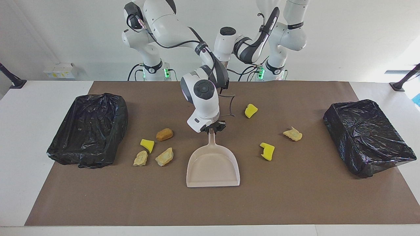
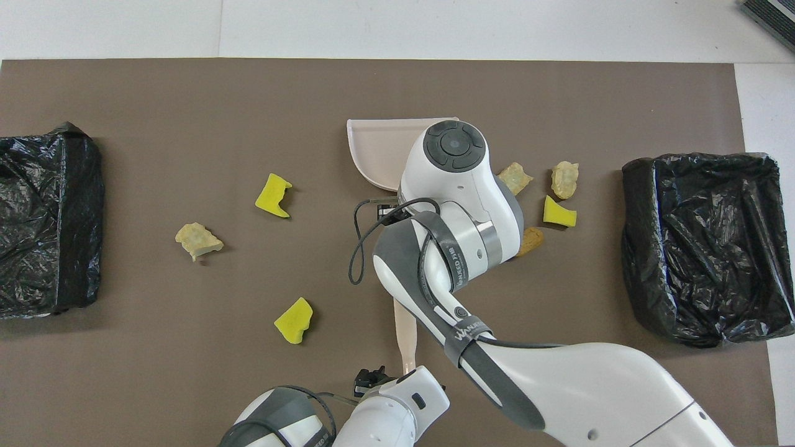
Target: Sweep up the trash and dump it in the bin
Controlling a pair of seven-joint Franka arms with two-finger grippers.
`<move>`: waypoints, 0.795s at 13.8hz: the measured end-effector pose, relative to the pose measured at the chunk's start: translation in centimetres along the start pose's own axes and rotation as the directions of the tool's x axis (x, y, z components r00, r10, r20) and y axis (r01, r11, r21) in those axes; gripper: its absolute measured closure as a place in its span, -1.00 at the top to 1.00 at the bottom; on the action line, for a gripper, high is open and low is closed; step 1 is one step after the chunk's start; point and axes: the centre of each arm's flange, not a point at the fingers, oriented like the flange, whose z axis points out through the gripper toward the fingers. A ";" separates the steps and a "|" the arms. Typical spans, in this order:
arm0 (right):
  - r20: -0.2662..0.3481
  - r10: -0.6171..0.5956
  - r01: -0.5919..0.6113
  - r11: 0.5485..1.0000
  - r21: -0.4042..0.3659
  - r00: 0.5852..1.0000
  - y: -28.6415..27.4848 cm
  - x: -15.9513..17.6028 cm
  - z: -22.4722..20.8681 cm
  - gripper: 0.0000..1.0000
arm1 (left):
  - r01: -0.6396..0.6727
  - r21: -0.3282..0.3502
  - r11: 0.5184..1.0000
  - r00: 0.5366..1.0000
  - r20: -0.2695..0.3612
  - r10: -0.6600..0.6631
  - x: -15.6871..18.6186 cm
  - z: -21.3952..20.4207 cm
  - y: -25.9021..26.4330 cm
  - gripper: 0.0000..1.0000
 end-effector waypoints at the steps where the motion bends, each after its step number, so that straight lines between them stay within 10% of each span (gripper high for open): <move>1: -0.003 -0.026 0.026 1.000 0.003 1.000 0.5 0.0 -1.1 -0.36 | -0.001 0.002 1.000 1.000 0.005 0.001 -0.1 0.2 0.1 0.81; 6: 0.027 -0.269 0.269 0.963 0.010 0.963 7.1 -1.0 -9.1 -0.36 | 0.004 0.013 1.000 1.000 0.008 -0.004 -0.3 0.8 0.0 0.30; 9: 0.069 -0.448 0.447 0.894 0.034 0.891 13.2 -1.5 -11.4 -0.36 | -0.015 0.031 0.999 1.000 -0.005 0.015 -0.1 0.9 -0.2 -0.40; 11: 0.087 -0.568 0.566 0.823 0.049 0.818 17.6 -1.5 -12.5 -0.36 | -0.013 0.034 0.999 1.000 -0.004 0.013 0.1 1.0 -0.3 -0.48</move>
